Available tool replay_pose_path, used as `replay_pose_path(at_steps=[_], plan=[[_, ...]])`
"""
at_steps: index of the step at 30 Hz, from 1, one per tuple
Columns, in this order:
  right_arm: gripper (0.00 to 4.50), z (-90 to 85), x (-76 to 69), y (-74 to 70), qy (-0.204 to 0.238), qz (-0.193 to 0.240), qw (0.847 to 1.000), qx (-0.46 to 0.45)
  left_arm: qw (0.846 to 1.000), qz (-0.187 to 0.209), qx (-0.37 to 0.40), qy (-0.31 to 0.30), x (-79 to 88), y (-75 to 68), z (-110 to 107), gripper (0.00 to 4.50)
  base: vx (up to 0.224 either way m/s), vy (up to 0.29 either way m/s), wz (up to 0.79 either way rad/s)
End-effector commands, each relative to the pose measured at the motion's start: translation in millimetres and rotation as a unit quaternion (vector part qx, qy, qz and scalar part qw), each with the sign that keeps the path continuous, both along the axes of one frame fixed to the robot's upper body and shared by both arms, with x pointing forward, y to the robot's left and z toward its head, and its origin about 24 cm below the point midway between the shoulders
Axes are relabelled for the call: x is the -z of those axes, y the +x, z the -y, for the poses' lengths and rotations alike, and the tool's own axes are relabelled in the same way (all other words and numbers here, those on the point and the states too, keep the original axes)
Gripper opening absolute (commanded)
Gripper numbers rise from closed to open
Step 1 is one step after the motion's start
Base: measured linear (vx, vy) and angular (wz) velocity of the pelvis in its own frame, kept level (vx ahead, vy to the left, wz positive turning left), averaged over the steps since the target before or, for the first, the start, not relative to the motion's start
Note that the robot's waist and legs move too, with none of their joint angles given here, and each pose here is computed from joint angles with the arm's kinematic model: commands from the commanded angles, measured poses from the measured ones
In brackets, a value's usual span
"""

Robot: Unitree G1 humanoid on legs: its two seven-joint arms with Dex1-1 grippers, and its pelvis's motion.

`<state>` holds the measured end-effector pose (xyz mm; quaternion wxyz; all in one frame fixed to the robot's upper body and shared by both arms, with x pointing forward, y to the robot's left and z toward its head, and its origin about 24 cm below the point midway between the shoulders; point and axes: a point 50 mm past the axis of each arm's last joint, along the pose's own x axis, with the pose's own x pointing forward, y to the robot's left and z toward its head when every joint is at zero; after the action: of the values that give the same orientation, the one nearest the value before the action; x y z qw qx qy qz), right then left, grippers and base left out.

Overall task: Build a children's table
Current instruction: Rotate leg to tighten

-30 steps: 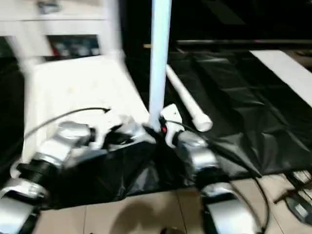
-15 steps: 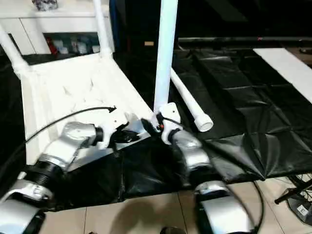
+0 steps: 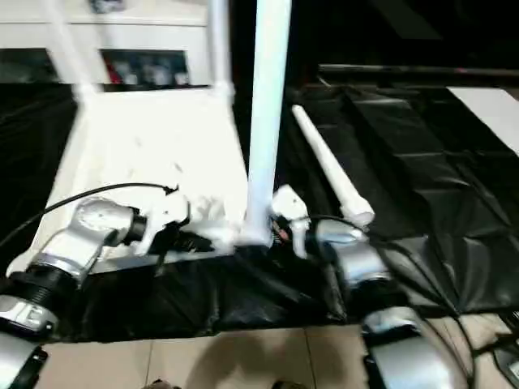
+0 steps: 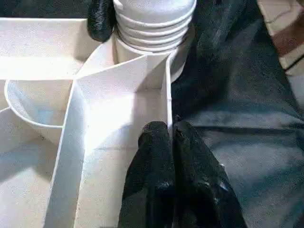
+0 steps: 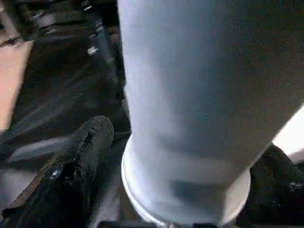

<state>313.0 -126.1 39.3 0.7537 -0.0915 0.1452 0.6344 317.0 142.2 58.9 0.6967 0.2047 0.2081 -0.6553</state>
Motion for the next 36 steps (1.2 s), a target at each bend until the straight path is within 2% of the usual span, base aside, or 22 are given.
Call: replay_pose_path(at_steps=[1, 9, 15, 17, 19, 20, 21, 22, 23, 24, 25, 27, 30, 31, 34, 35, 36], plan=[[3.42, -10.6, 3.1, -7.4, -0.011, -0.011, 0.998, -0.053, 0.999, 0.008, 0.035, 0.004, -4.5, 1.4, 12, 0.00, 0.000, 0.000, 0.00], [2.85, -13.0, -0.1, -9.5, -0.008, -0.018, 0.997, -0.074, 0.999, 0.001, 0.052, 0.009, -4.3, 1.2, 10, 0.00, 0.000, 0.000, 0.00], [2.72, -13.1, 0.1, -11.3, 0.001, -0.026, 0.997, -0.072, 0.999, -0.003, 0.053, 0.008, -3.0, 1.2, 9, 0.00, 0.000, 0.000, 0.00], [2.72, -13.8, 1.9, -9.4, 0.009, -0.025, 0.999, -0.044, 0.999, -0.001, 0.042, 0.005, -2.0, 1.9, 9, 0.00, 0.000, 0.000, 0.00], [2.71, -15.9, 5.7, -1.4, 0.014, -0.016, 0.999, 0.033, 1.000, 0.008, 0.001, 0.005, 0.4, 6.3, 12, 0.00, 0.000, 0.000, 0.00], [2.70, -15.9, 5.7, -1.4, 0.014, -0.016, 0.999, 0.033, 1.000, 0.008, 0.001, 0.005, 0.4, 6.3, 12, 0.00, 0.000, 0.000, 0.00], [2.70, -18.2, 9.7, 7.2, 0.013, -0.002, 0.993, 0.114, 0.999, 0.019, -0.036, 0.003, 1.8, 10.4, 17, 0.00, 0.000, 0.000, 0.00], [2.70, -18.8, 10.4, 9.1, 0.013, 0.003, 0.991, 0.132, 0.999, 0.021, -0.042, 0.001, 1.9, 11.1, 19, 0.00, 0.000, 0.000, 0.00], [2.70, -21.0, 14.1, 14.6, 0.012, 0.010, 0.981, 0.194, 0.997, 0.025, -0.066, -0.007, 2.6, 12.8, 26, 0.00, 0.000, 0.000, 0.00], [2.70, -23.6, 16.3, 17.5, 0.020, 0.008, 0.973, 0.232, 0.996, 0.026, -0.079, -0.015, 2.9, 13.2, 33, 0.00, 0.000, 0.000, 0.00], [2.70, -24.1, 16.7, 18.0, 0.022, 0.006, 0.971, 0.239, 0.996, 0.026, -0.082, -0.017, 3.0, 13.2, 35, 0.00, 0.000, 0.000, 0.00], [2.69, -40.0, 21.3, 23.0, 0.046, -0.022, 0.945, 0.322, 0.993, 0.031, -0.105, -0.034, 4.2, 13.0, 56, 0.00, 0.000, 0.000, 0.00], [2.69, -51.9, 22.7, 23.2, 0.037, -0.013, 0.940, 0.338, 0.992, 0.039, -0.117, -0.040, 4.4, 13.8, 67, 0.00, 0.000, 0.000, 0.00], [2.69, -56.5, 24.2, 24.0, 0.021, -0.003, 0.935, 0.354, 0.991, 0.042, -0.118, -0.042, 4.5, 14.0, 72, 0.00, 0.000, 0.000, 0.00], [2.69, -63.2, 21.4, 25.3, 0.024, 0.016, 0.932, 0.363, 0.992, 0.050, -0.110, -0.036, 5.2, 13.3, 77, 0.00, 0.000, 0.000, 0.00], [3.25, -63.4, 20.6, 25.7, 0.024, 0.021, 0.932, 0.362, 0.992, 0.053, -0.107, -0.032, 5.6, 13.1, 77, 0.00, 0.000, 0.000, 0.00], [3.25, -62.1, 18.7, 27.1, 0.032, 0.021, 0.930, 0.365, 0.993, 0.052, -0.105, -0.028, 6.3, 12.6, 76, 0.00, 0.000, 0.000, 0.00]])
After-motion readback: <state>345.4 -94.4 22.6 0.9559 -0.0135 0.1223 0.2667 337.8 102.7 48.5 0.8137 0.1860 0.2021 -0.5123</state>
